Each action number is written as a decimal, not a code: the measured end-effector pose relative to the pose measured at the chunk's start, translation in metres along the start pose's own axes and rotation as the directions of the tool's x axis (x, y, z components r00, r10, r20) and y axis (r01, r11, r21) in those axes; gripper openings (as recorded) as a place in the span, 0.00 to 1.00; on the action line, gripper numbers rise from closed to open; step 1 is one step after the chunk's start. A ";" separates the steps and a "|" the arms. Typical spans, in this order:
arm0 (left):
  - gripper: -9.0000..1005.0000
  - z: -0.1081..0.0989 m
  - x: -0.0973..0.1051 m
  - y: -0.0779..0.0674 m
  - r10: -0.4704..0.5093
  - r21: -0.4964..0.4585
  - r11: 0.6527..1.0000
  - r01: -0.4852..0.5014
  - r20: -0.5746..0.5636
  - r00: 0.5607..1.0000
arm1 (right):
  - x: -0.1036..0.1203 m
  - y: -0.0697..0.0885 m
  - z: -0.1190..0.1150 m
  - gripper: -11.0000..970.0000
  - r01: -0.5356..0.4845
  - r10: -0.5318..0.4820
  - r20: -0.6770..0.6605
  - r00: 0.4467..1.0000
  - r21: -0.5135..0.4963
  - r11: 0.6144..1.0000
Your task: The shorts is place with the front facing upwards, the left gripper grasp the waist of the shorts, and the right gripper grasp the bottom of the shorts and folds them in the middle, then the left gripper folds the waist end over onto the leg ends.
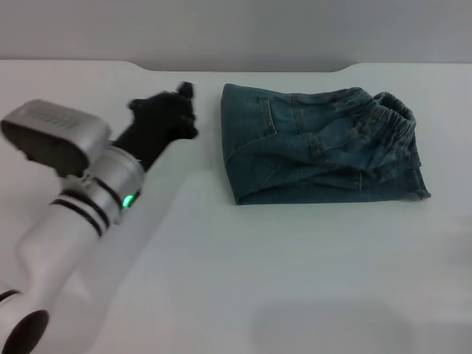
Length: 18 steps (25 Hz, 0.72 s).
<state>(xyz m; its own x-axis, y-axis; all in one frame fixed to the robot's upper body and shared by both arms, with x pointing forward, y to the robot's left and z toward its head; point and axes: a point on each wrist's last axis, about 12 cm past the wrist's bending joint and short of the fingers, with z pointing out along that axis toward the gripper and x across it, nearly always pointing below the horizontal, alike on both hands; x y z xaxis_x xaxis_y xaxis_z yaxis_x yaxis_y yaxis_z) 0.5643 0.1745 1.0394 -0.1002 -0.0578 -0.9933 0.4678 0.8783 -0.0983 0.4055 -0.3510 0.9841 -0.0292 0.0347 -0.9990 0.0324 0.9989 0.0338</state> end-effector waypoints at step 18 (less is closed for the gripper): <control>0.17 -0.034 -0.002 0.033 0.168 -0.158 0.976 -0.147 0.125 0.978 | -0.007 -0.010 0.007 0.36 0.048 -0.048 0.024 0.999 0.014 0.999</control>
<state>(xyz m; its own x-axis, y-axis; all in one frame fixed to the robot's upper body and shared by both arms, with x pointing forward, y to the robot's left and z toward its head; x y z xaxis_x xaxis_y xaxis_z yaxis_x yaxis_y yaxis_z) 0.5498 0.2197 1.0399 0.0907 0.0313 -0.9954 0.3327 0.9411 0.0599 0.4120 -0.3620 0.9903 -0.0065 -0.0139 -0.9999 0.0452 0.9989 -0.0142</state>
